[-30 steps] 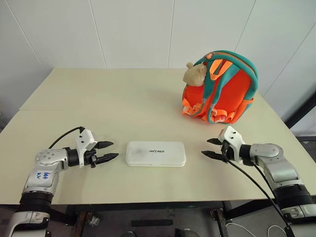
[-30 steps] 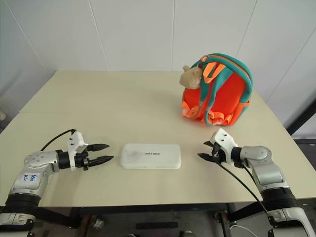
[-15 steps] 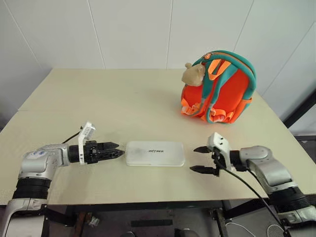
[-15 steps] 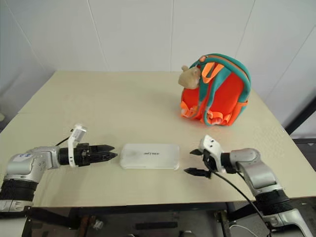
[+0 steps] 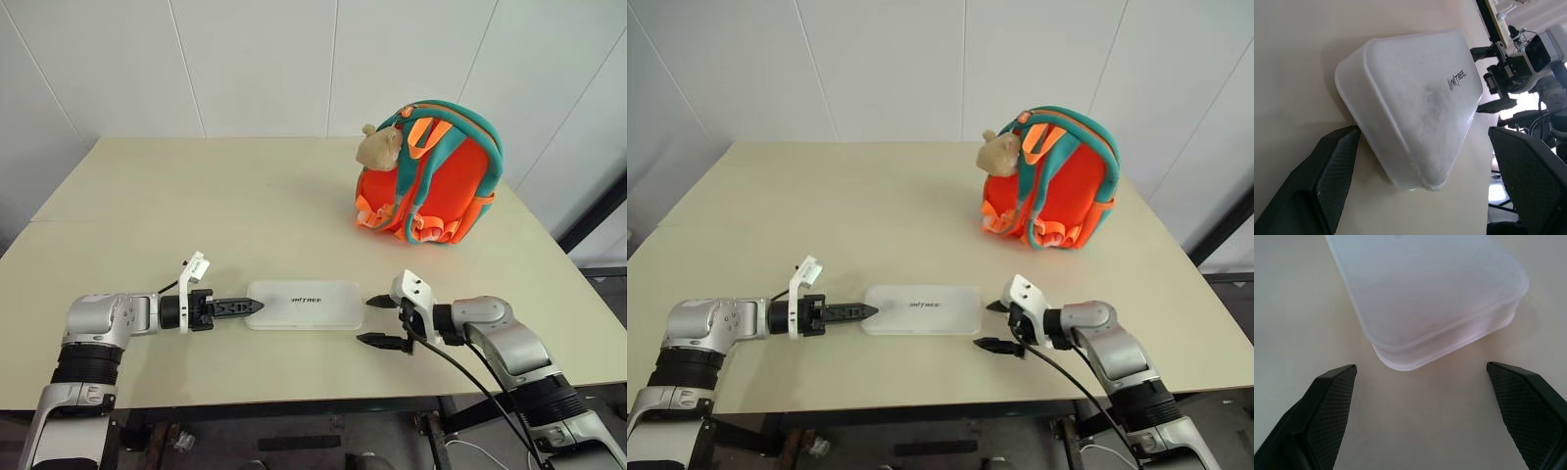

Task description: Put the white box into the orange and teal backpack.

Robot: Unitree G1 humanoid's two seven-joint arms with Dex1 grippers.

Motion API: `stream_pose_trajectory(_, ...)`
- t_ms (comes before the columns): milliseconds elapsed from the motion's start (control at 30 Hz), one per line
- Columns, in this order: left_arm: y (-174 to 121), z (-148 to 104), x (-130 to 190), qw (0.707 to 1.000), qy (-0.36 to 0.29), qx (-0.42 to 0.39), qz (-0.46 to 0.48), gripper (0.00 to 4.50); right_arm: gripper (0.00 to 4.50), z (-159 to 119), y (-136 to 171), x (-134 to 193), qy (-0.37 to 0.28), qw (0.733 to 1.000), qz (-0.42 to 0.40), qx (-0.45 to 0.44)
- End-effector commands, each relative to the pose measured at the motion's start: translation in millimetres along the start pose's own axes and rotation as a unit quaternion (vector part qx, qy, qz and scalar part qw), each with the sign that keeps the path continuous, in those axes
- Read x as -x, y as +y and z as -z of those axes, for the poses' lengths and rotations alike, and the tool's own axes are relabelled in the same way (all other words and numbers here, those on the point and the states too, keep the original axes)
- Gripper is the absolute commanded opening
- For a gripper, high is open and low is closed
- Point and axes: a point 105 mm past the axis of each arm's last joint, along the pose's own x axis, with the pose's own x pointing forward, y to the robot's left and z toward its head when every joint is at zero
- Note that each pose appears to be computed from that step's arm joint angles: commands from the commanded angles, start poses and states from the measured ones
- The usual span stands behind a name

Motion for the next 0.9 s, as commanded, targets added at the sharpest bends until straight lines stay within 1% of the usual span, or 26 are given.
stream_pose_trajectory(33, -1.8, 5.5, -6.8, 0.999, 0.001, 0.045, 0.008, 4.47, 4.50, -10.7, 2.0, -4.2, -0.016, 1.000, -0.003, 0.021)
stream_pose_trajectory(267, -7.2, 8.4, -13.1, 0.994, -0.003, 0.109, 0.024, 4.47, 4.50, -15.6, 4.7, -9.2, -0.026, 0.999, -0.009, 0.037)
stream_pose_trajectory(433, -14.1, 10.2, -17.7, 0.991, -0.001, 0.130, 0.044, 4.47, 4.50, -17.2, 5.2, -10.2, -0.030, 0.999, -0.009, 0.043)
stream_pose_trajectory(600, -12.0, 16.8, -20.8, 0.988, 0.012, 0.151, 0.035, 4.47, 4.50, -14.5, 5.3, -6.6, -0.028, 0.999, -0.008, 0.045)
stream_pose_trajectory(700, -12.8, 16.7, -22.6, 0.985, 0.010, 0.166, 0.041, 4.47, 4.50, -10.6, 4.8, -3.8, -0.025, 0.999, -0.003, 0.045)
stream_pose_trajectory(800, -11.2, 18.7, -26.4, 0.983, 0.012, 0.179, 0.040, 3.91, 4.50, -9.1, 5.4, -1.8, -0.028, 0.999, 0.002, 0.044)
stream_pose_trajectory(900, -10.3, 21.1, -30.8, 0.982, 0.012, 0.187, 0.038, 3.01, 4.50, -8.3, 7.2, -0.3, -0.030, 0.999, 0.004, 0.043)
